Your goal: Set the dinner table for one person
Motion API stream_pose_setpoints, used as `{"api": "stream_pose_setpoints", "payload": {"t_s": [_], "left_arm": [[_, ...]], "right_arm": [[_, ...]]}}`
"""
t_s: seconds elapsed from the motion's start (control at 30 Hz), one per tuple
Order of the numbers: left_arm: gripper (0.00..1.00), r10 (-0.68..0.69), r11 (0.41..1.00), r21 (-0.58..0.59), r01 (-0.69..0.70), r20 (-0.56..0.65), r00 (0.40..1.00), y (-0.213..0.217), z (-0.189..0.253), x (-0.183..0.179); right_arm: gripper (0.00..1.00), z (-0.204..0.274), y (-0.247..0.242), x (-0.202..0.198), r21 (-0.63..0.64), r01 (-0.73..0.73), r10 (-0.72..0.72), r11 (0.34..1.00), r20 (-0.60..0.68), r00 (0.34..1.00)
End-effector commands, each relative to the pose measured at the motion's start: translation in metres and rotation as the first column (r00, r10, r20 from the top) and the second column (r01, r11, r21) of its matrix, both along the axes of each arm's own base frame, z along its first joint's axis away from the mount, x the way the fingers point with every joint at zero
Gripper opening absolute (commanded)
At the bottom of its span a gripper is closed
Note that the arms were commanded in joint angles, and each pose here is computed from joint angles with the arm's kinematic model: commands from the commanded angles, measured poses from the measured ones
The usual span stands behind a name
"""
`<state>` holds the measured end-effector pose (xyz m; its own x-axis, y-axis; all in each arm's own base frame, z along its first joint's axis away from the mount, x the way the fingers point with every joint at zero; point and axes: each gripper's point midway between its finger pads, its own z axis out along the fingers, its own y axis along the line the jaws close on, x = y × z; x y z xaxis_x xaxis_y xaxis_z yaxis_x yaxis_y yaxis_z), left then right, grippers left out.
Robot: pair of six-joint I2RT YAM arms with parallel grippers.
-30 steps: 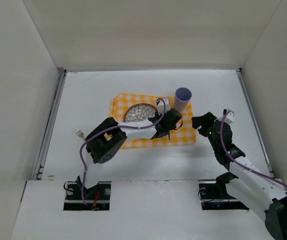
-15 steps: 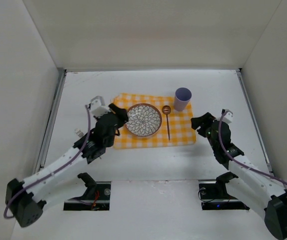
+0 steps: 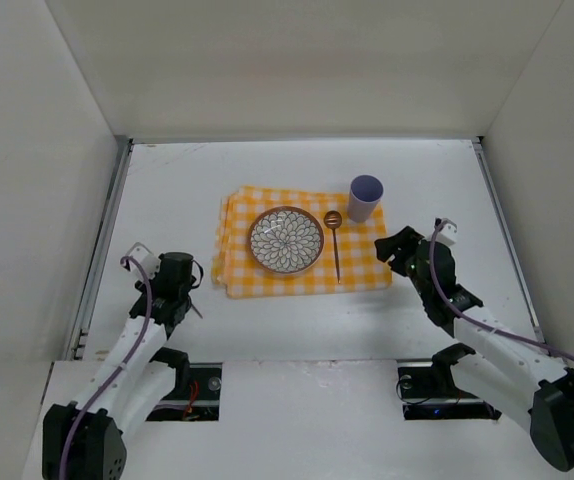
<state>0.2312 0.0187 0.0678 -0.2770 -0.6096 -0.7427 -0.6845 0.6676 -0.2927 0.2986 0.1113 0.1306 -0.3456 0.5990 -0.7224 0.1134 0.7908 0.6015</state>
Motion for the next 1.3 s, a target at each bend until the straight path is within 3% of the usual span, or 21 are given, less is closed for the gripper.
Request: {"api": "stream_pose_setpoints", "payload": {"t_s": [0.0, 0.7, 1.1, 1.27], "left_arm": [[0.42, -0.004, 0.999, -0.039, 0.002, -0.045, 0.999, -0.002, -0.015, -0.003], [0.26, -0.019, 0.999, -0.042, 0.013, -0.15, 0.988, -0.006, -0.052, -0.006], [0.07, -0.038, 0.997, -0.079, 0.027, -0.15, 0.988, -0.007, -0.059, -0.008], [0.04, -0.067, 0.996, -0.071, 0.062, -0.067, 0.995, -0.009, -0.034, 0.0]], "right_arm": [[0.7, 0.02, 0.012, 0.007, 0.029, -0.034, 0.032, 0.999, 0.068, 0.997], [0.71, 0.023, 0.016, 0.005, 0.039, -0.055, 0.051, 0.998, 0.079, 0.996], [0.71, 0.024, 0.011, 0.003, 0.043, -0.039, 0.036, 0.998, 0.086, 0.996], [0.72, 0.025, 0.009, 0.003, 0.042, -0.032, 0.028, 0.999, 0.088, 0.996]]}}
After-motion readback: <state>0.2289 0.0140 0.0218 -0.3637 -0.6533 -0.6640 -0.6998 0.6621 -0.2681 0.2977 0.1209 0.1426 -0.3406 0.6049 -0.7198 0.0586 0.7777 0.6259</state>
